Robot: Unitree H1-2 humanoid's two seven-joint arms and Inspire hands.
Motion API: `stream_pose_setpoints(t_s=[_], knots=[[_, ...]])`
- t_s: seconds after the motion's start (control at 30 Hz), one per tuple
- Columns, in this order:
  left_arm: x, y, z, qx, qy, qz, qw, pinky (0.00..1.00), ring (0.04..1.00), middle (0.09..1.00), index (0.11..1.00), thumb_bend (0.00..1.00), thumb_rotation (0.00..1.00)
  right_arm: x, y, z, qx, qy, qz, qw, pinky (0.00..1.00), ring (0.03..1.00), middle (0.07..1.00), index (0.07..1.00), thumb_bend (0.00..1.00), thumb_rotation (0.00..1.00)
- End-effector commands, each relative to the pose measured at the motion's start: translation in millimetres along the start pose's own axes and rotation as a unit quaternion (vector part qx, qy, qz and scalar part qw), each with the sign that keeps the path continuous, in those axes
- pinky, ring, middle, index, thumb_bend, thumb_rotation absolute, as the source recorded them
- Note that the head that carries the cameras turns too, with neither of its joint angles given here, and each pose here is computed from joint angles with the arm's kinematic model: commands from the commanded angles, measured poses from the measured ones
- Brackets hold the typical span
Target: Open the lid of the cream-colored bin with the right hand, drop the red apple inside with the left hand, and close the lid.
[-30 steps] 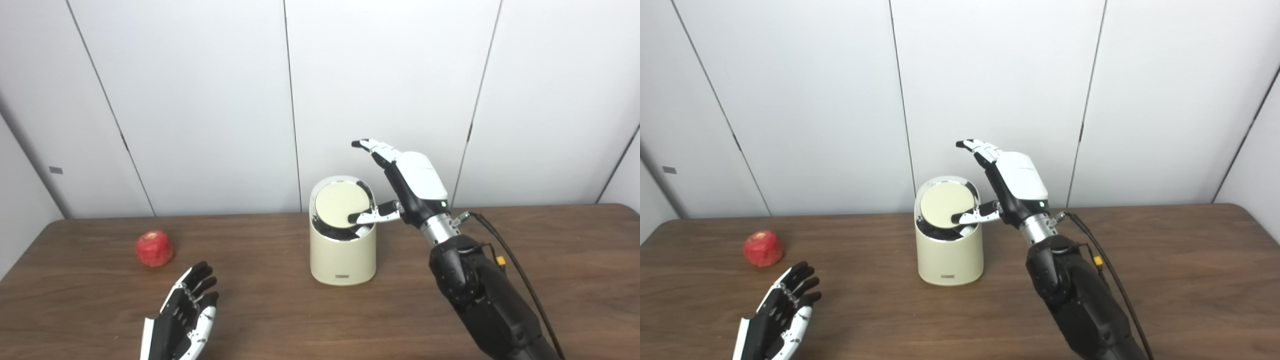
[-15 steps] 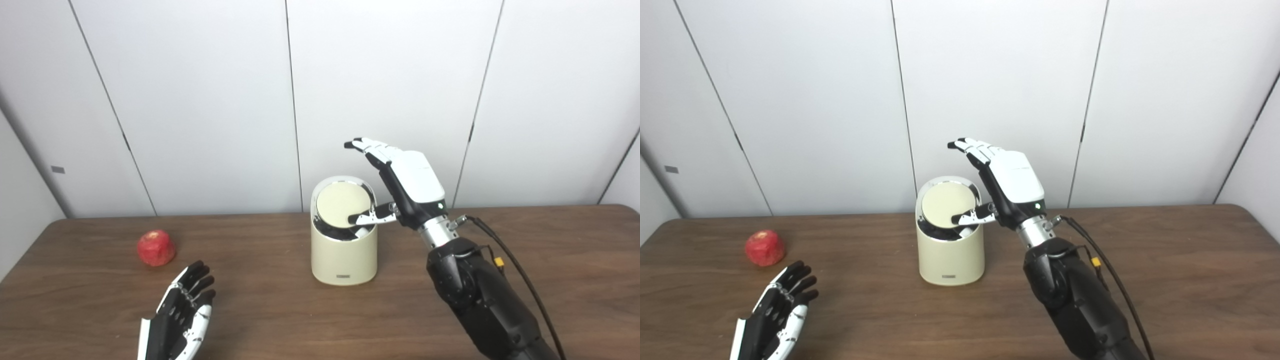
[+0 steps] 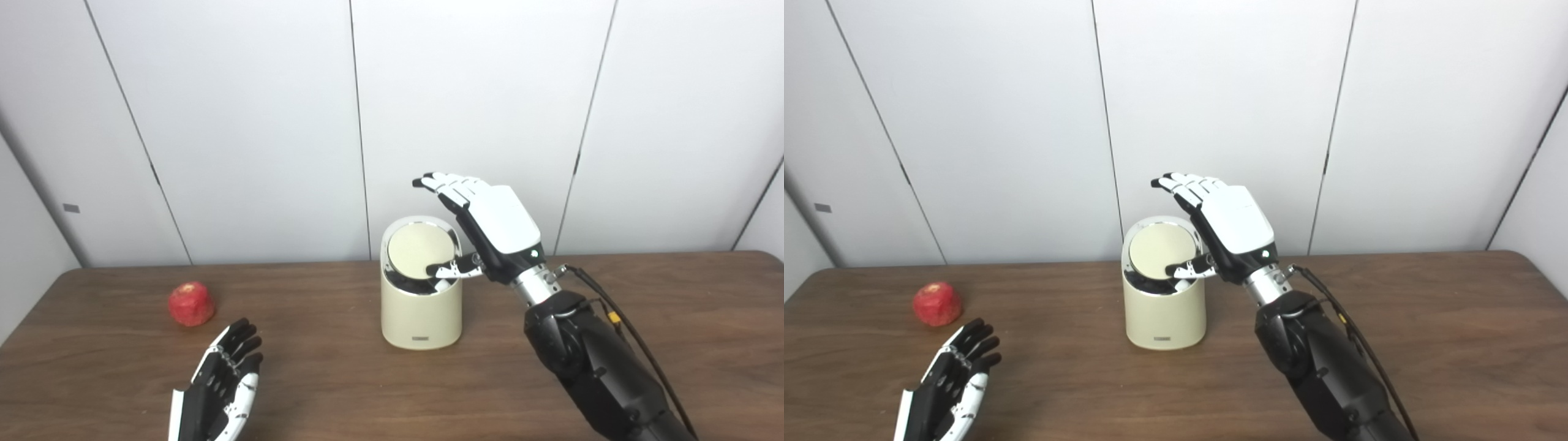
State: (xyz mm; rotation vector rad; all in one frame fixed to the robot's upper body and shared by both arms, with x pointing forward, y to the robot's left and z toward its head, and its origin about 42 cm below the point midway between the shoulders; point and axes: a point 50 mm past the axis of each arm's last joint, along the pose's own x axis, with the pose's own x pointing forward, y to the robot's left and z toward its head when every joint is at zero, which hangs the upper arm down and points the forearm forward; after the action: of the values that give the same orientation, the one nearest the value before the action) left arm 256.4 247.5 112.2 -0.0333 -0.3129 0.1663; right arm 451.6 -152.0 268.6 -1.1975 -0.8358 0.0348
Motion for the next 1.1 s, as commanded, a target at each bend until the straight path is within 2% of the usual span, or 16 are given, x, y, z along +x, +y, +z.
stream_pose_setpoints(t_s=[0.0,0.1,0.3,0.47,0.6,0.73,0.8,0.9,0.97,1.07], knots=[[-35.3,-6.1,-35.1,-0.006,0.077,0.006,0.997,0.77,0.816,0.833,0.852,0.31,0.36,17.7,-17.4,-0.4,-0.028,-0.025,-0.015,0.999,0.79,0.841,0.858,0.843,0.96,0.06],[-34.9,-7.2,-35.4,-0.005,0.075,0.005,0.997,0.76,0.806,0.83,0.849,0.3,0.33,17.3,-16.5,-0.7,-0.034,-0.029,-0.011,0.999,0.78,0.836,0.852,0.841,0.98,0.05],[-35.6,-6.3,-35.6,-0.002,0.077,0.006,0.997,0.77,0.813,0.834,0.851,0.3,0.34,17.4,-16.3,0.6,-0.019,-0.02,-0.013,1.0,0.78,0.841,0.856,0.844,0.97,0.08],[-37.1,-4.2,-35.3,0.003,0.075,0.006,0.997,0.77,0.811,0.831,0.848,0.32,0.35,17.3,-20.1,3.3,0.053,0.015,-0.052,0.997,0.75,0.82,0.827,0.824,0.93,0.13],[-38.4,-3.8,-34.7,-0.001,0.075,0.004,0.997,0.76,0.808,0.831,0.85,0.32,0.34,16.2,-25.3,1.5,0.107,0.039,-0.084,0.99,0.75,0.835,0.839,0.834,0.83,0.2],[-38.4,-4.5,-34.0,-0.004,0.078,0.005,0.997,0.76,0.808,0.831,0.85,0.33,0.33,12.6,-30.2,-1.3,0.145,0.083,-0.114,0.979,0.75,0.827,0.842,0.824,0.77,0.2],[-38.3,-5.2,-33.3,-0.007,0.08,0.006,0.997,0.76,0.807,0.83,0.848,0.33,0.31,8.0,-31.6,-3.7,0.169,0.104,-0.124,0.972,0.75,0.827,0.838,0.82,0.65,0.2],[-38.2,-6.2,-32.5,-0.008,0.082,0.005,0.997,0.76,0.807,0.832,0.847,0.32,0.31,-1.2,-30.7,-9.4,0.188,0.118,-0.122,0.967,0.69,0.794,0.809,0.804,0.47,0.19],[-38.3,-6.2,-32.5,-0.008,0.083,0.005,0.997,0.75,0.805,0.831,0.85,0.3,0.3,-6.9,-30.1,-12.2,0.191,0.125,-0.118,0.966,0.68,0.786,0.808,0.796,0.43,0.18],[-37.8,-5.9,-32.5,-0.008,0.084,0.006,0.996,0.75,0.803,0.83,0.849,0.29,0.29,-15.3,-29.6,-15.1,0.188,0.131,-0.117,0.966,0.66,0.764,0.793,0.789,0.43,0.18]])
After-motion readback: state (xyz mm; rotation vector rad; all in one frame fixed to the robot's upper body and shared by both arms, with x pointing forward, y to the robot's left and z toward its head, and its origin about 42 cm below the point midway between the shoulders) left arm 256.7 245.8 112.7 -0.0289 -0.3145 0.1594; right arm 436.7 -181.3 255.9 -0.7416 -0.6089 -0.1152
